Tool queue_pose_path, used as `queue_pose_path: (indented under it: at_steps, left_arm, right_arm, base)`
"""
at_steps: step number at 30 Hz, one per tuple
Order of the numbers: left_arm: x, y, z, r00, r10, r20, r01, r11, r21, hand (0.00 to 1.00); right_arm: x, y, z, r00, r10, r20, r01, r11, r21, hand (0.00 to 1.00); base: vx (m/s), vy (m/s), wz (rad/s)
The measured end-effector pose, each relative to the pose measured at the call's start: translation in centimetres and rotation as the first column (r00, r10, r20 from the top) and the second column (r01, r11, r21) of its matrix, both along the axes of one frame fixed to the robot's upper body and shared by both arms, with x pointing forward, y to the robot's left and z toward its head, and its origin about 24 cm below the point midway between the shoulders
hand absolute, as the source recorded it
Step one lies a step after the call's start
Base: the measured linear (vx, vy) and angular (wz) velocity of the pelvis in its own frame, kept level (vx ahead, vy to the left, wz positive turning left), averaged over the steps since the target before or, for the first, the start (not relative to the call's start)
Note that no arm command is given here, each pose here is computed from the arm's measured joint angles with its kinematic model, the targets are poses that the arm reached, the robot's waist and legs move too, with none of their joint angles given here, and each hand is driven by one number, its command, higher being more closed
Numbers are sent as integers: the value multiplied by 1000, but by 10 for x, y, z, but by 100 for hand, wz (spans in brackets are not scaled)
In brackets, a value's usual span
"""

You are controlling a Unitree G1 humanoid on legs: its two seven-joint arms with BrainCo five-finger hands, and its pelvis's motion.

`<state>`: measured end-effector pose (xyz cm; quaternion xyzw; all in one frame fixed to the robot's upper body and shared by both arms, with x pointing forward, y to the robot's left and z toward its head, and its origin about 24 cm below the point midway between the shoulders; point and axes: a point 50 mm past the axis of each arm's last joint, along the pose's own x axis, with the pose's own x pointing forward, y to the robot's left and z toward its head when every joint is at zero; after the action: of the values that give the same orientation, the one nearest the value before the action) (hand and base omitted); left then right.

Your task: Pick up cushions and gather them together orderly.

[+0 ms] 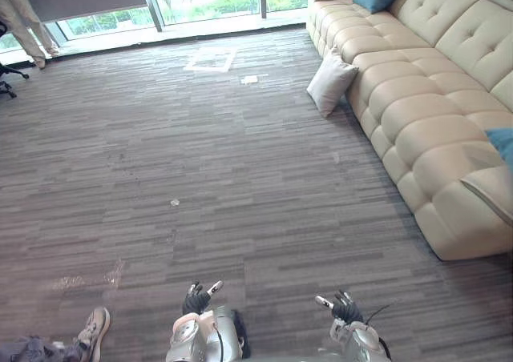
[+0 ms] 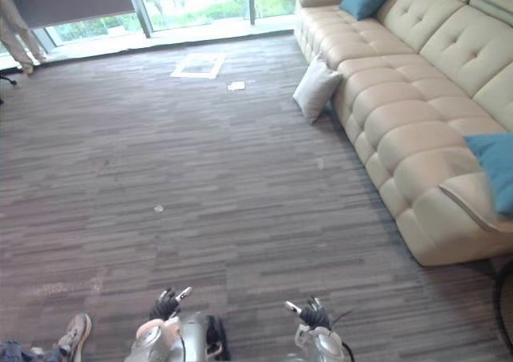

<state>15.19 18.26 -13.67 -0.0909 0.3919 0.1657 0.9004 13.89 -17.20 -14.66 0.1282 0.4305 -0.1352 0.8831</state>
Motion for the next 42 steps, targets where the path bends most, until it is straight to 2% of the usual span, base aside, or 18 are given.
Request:
queue_pose_path:
  at_steps: [6,10,14,15,18,20,22,28,35,38,42]
  left_arm:
    - [-8,9,-5,999,-13,-51,15,1000,28,0]
    - [-16,-1,-10,995,-37,-96,38,999,3,0]
    - [-16,-13,-12,990,-91,-104,90,996,-14,0]
    - [-21,-16,-14,988,-95,-120,94,995,-19,0]
    - [-22,-28,-15,989,-85,-119,78,995,-59,0]
    - [-23,-23,-15,992,-50,-118,44,997,-57,0]
    - [-19,-17,-12,995,-16,-96,11,999,-49,0]
    - [-3,-14,-2,1000,-19,-13,18,1000,-23,0]
    - [-4,1,-1,999,-32,-16,32,999,26,0]
    - [-7,2,-5,997,-51,-56,52,998,28,0]
    - [-10,-12,-9,991,-107,-85,108,994,7,0]
  right_arm:
    - [-6,-5,0,1000,3,2,-3,1000,-23,0]
    - [7,-12,13,995,30,94,-24,997,-67,0]
    - [7,-18,13,995,1,100,7,997,-74,0]
    - [-7,-20,8,998,-23,61,27,997,-70,0]
    - [2,-32,12,997,-12,77,20,994,-104,0]
    - [5,-36,15,996,-13,90,24,993,-115,0]
    - [4,-31,14,997,-11,81,19,995,-102,0]
    - [6,-5,9,998,12,60,-10,999,-36,0]
    - [-10,6,-1,1000,18,-7,-18,1000,-7,0]
    - [-11,5,0,1000,16,-1,-16,1000,-13,0]
    - [0,-4,9,997,26,74,-23,999,-45,0]
  base:
    - [591,220,-7]
    - [582,59,0]
    - [629,-137,61]
    - [721,-251,72]
    - [700,-243,24]
    - [725,-256,21]
    - [601,-145,-11]
    - [533,-27,-18]
    - [675,267,-50]
    - [611,231,-6]
    - [599,99,-9]
